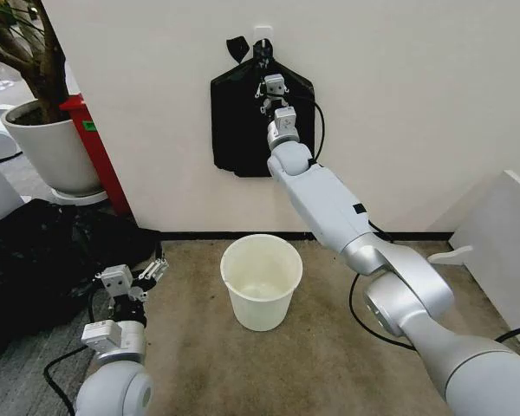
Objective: Place the garbage bag over the trash bin.
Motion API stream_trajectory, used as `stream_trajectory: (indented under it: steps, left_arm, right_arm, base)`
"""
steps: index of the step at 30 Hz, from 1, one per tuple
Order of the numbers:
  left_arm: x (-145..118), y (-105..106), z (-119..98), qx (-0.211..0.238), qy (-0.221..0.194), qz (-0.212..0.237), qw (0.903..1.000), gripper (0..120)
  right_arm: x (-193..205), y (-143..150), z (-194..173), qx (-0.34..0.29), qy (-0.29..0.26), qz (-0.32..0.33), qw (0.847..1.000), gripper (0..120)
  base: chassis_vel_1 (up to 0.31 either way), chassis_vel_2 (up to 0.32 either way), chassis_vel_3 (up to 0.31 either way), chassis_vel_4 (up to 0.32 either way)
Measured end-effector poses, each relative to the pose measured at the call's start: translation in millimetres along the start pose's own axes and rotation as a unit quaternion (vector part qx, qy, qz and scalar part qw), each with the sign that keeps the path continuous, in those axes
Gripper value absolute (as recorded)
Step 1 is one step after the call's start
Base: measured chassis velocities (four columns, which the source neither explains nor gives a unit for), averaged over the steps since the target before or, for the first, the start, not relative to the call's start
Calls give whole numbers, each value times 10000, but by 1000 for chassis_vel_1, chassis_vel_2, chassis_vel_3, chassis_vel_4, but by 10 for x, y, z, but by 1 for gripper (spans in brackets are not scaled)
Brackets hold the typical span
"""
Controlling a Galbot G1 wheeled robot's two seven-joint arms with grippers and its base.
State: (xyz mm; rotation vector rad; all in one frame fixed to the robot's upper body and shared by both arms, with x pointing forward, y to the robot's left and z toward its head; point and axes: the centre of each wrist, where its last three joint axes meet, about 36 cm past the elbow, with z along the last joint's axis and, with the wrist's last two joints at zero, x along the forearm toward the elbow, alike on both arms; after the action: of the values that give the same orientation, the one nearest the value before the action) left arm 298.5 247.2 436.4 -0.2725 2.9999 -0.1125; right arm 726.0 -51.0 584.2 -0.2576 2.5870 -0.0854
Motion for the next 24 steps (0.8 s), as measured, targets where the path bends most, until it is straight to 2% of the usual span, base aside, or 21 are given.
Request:
stream_trajectory:
  steps: [8, 12, 19, 24]
  left_arm:
    - [-3, 25, -15, -39, -27, -21, 10000, 100]
    - [-6, 37, -18, -49, -45, -41, 10000, 100]
    - [-5, 66, -30, -75, -55, -44, 9999, 100]
    - [-16, 88, -51, -76, -75, -31, 9999, 100]
  right_arm:
    - [226, 34, 33, -369, -164, -204, 9990, 0]
    - [504, 191, -24, -844, -248, -462, 9951, 0]
    - [816, 298, 18, -985, -351, -735, 9918, 0]
    - [1073, 264, 149, -997, -285, -821, 9912, 0]
  base:
    - [0, 0, 0, 0]
    - [0, 0, 0, 0]
    - [0, 0, 0, 0]
    - [0, 0, 0, 0]
